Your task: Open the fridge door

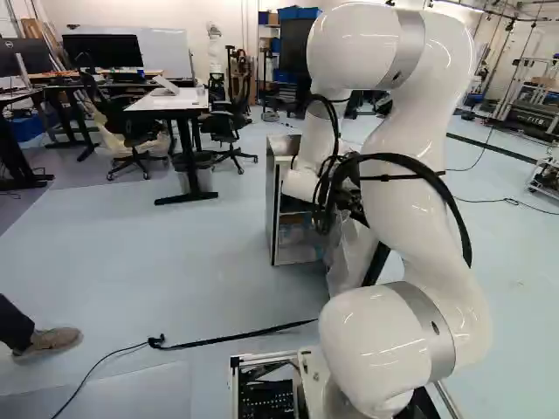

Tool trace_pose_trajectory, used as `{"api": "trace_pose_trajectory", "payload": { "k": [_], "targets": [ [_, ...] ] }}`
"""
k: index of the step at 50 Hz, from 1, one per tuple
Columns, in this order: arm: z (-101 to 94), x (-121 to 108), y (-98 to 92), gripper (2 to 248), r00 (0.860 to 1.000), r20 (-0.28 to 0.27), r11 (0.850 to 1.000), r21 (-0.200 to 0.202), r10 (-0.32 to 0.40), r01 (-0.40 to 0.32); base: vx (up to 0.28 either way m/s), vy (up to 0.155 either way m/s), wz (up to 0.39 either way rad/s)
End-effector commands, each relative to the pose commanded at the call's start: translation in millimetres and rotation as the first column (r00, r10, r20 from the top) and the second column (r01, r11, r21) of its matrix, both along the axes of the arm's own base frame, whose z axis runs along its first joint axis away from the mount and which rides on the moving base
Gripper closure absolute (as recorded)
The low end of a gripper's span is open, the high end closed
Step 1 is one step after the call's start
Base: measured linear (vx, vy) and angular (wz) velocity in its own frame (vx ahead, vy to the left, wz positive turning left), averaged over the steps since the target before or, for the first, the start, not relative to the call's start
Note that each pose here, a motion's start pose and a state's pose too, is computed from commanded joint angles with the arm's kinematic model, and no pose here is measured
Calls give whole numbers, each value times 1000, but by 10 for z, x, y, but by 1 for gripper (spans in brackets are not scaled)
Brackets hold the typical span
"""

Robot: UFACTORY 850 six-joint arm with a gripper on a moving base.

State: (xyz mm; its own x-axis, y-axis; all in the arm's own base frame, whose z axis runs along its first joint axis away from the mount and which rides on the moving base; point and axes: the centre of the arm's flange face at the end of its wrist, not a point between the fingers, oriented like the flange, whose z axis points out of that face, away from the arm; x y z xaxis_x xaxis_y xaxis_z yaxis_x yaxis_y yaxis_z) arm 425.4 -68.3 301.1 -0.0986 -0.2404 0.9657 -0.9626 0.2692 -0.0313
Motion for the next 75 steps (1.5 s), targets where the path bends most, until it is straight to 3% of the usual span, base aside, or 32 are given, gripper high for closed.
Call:
{"api": "trace_pose_trajectory", "payload": {
  "k": [16,34,52,75],
  "targets": [
    [6,152,-392,3,992,48,992,35,-121,119,0,0,0],
    [15,295,-843,3,963,102,967,76,-248,241,0,0,0],
    [27,407,-1299,3,918,155,930,117,-365,349,0,0,0],
    [46,507,-1859,3,844,219,871,167,-490,462,0,0,0]
  ]
}}
